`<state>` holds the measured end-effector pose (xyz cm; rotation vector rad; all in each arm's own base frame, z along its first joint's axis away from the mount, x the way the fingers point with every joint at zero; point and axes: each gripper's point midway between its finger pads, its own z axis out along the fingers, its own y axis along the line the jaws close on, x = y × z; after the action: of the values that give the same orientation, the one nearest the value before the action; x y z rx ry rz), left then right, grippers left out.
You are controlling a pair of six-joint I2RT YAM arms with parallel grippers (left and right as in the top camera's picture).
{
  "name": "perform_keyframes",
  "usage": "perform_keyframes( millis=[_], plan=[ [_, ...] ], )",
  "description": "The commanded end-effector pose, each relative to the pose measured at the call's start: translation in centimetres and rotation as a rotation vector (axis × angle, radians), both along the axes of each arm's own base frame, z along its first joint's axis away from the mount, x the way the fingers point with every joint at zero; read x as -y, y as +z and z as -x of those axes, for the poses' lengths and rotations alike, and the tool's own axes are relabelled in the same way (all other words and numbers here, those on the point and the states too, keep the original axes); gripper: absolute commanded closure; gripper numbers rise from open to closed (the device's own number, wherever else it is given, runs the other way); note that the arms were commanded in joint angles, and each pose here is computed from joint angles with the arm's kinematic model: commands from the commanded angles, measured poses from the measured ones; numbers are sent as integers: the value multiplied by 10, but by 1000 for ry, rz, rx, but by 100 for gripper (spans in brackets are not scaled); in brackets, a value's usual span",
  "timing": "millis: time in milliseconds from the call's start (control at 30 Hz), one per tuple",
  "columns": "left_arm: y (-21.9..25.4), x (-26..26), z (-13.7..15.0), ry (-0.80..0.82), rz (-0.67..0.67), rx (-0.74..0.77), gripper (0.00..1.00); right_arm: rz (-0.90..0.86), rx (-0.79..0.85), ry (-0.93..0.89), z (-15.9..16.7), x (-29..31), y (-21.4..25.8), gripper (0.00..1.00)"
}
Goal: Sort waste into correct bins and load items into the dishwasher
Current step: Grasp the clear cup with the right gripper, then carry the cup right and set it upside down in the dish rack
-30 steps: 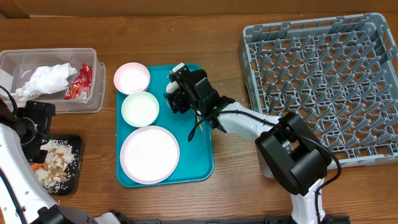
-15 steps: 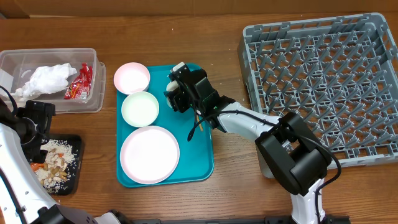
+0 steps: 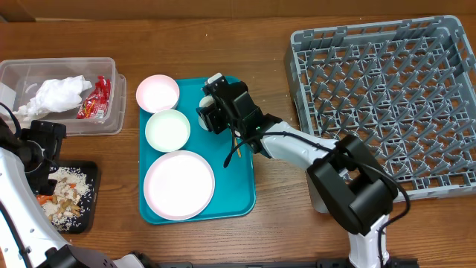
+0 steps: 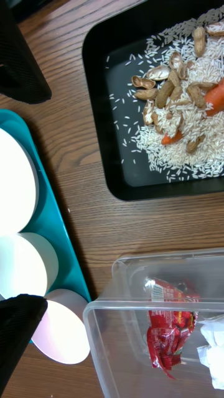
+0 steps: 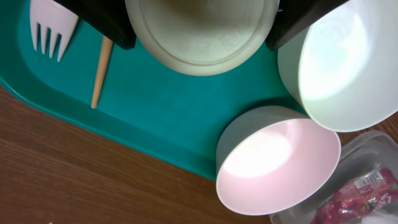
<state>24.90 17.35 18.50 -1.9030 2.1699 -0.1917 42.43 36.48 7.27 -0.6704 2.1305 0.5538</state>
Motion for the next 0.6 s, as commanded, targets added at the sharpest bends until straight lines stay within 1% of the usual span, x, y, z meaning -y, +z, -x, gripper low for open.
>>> perform_keyframes(
  millis=[0,67,100,233,267,333,367,400,567],
  plan=[
    [1,-3,0,-4,-10,-2,0,-90,133,-69,-19,16,88,43],
    [1,-3,0,-4,-10,-2,0,-96,170,-130,-29,39,114,43],
    [1,-3,0,-4,-10,-2,0,-102,195,-184,-39,64,134,42],
    [1,-3,0,-4,-10,-2,0,-110,235,-320,-61,135,171,43],
    [1,-3,0,-4,-10,-2,0,-106,249,-394,-71,174,183,42],
    [1,-3,0,-4,-10,-2,0,-97,258,-482,-81,220,189,39],
    [1,-3,0,-4,-10,-2,0,-74,258,-579,-91,272,189,37],
    [1,-3,0,-4,-10,-2,0,-65,252,-623,-94,295,187,37],
    [1,-3,0,-4,-10,-2,0,-15,205,-833,-92,406,173,38]
  ],
)
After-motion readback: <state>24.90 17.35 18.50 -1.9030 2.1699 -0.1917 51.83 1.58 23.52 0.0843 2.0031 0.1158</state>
